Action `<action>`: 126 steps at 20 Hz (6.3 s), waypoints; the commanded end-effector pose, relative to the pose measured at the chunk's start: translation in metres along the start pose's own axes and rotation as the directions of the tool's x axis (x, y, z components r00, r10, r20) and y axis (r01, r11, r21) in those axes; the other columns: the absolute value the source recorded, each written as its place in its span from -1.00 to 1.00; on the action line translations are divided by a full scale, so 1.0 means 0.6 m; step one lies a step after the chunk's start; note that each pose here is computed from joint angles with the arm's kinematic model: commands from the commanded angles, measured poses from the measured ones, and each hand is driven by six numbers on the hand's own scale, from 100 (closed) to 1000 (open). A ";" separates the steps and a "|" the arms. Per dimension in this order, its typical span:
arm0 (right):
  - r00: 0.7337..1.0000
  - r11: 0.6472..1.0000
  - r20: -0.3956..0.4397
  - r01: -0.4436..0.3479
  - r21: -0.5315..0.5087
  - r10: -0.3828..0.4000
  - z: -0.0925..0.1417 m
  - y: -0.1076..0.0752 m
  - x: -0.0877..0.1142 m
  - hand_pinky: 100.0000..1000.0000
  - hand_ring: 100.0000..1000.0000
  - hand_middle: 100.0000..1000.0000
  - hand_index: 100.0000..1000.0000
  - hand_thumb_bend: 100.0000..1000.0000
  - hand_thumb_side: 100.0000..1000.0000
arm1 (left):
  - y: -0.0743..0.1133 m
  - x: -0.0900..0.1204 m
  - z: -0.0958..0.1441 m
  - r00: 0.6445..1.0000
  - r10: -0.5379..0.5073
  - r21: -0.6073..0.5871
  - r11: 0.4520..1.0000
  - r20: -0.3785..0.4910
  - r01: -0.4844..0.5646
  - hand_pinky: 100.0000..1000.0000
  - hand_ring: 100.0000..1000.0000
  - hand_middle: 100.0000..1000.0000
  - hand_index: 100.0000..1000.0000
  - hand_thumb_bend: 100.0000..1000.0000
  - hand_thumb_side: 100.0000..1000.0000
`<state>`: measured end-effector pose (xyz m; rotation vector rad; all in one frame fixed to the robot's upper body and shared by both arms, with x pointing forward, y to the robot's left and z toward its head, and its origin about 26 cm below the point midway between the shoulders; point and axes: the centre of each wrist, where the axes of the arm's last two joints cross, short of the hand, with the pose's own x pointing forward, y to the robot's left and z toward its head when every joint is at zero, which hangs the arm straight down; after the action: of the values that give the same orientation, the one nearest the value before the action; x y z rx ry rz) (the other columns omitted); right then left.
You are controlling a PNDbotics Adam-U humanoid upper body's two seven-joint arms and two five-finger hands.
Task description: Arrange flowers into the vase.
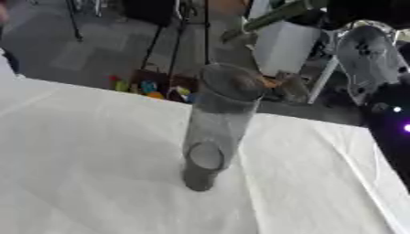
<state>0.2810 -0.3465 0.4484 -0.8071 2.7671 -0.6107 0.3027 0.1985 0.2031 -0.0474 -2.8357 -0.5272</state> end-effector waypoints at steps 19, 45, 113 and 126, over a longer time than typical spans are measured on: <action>0.988 0.929 0.047 -0.152 0.338 0.145 -0.001 0.013 0.007 -1.00 -1.00 -1.00 -0.87 -1.00 -0.68 | 0.003 0.005 -0.007 1.000 -0.014 -0.006 1.000 0.021 0.014 0.28 1.00 0.88 0.92 -1.00 1.00; 0.973 0.881 0.031 -0.222 0.417 0.230 -0.005 0.002 0.022 -1.00 -1.00 -1.00 -0.87 -1.00 -0.68 | 0.002 0.005 -0.004 1.000 -0.028 -0.010 1.000 0.015 0.028 0.29 1.00 0.89 0.92 -1.00 1.00; 0.923 0.984 -0.353 -0.106 0.146 0.152 0.099 -0.079 -0.011 -1.00 -0.93 -1.00 -0.87 -1.00 -0.69 | -0.010 0.006 -0.002 0.999 -0.045 -0.035 0.998 0.000 0.045 0.30 1.00 0.91 0.93 -1.00 1.00; 0.912 0.999 -0.409 -0.006 0.054 0.027 0.055 -0.055 -0.026 -1.00 -0.94 -1.00 -0.87 -1.00 -0.69 | -0.010 0.006 -0.002 0.999 -0.030 -0.034 0.999 -0.024 0.029 0.31 1.00 0.91 0.93 -1.00 1.00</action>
<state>0.3294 -0.3754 0.4199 -0.7235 3.1361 -0.9165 0.3013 0.1925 0.1991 -0.0003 -2.7965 -0.5827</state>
